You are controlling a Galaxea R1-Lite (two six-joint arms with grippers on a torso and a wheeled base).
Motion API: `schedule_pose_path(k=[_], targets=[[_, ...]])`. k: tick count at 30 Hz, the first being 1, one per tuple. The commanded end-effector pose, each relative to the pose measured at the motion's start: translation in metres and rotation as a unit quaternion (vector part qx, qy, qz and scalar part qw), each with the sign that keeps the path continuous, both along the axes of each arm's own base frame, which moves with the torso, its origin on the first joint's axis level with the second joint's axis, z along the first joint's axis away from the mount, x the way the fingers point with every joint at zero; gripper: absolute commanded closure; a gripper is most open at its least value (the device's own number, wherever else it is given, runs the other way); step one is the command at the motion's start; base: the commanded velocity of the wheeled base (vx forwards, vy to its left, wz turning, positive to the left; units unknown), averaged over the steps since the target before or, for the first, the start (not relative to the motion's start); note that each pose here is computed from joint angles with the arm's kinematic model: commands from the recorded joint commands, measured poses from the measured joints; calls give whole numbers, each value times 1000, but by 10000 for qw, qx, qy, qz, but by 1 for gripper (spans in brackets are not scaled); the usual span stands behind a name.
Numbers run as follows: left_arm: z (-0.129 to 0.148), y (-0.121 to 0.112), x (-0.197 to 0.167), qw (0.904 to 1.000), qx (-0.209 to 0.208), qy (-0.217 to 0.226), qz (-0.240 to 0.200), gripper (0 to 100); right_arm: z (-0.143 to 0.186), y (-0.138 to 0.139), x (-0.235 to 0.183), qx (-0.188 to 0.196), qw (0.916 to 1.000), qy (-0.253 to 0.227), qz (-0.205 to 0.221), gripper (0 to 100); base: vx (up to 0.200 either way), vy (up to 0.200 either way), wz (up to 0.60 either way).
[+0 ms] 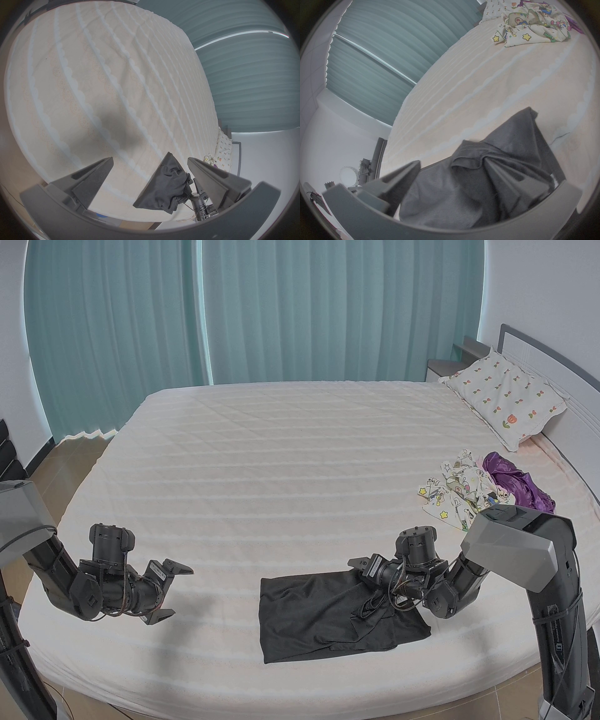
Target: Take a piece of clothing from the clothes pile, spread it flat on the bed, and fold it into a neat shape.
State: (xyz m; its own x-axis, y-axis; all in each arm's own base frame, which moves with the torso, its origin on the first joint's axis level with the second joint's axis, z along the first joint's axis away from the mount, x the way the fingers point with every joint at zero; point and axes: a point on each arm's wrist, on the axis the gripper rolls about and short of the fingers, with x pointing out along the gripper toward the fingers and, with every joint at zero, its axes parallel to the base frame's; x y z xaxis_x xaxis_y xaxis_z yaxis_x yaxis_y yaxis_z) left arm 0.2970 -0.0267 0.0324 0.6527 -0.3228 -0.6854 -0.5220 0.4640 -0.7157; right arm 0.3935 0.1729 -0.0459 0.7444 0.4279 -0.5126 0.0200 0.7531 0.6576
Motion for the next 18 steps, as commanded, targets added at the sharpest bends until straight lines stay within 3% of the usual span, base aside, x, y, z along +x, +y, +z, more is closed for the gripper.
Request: schedule_pose_path(k=[1, 10, 18], targets=[[-1, 0, 0, 10000, 0, 10, 0, 0, 0, -5, 3, -110, 9998, -15, -147, 100, 0, 0, 0], [-1, 0, 0, 10000, 0, 10, 0, 0, 14, -22, 7, -191, 9980, -151, -585, 100, 0, 0, 0], [-1, 0, 0, 10000, -6, 10, -5, 0, 9, -50, 6, -261, 9960, 26, -852, 100, 0, 0, 0]])
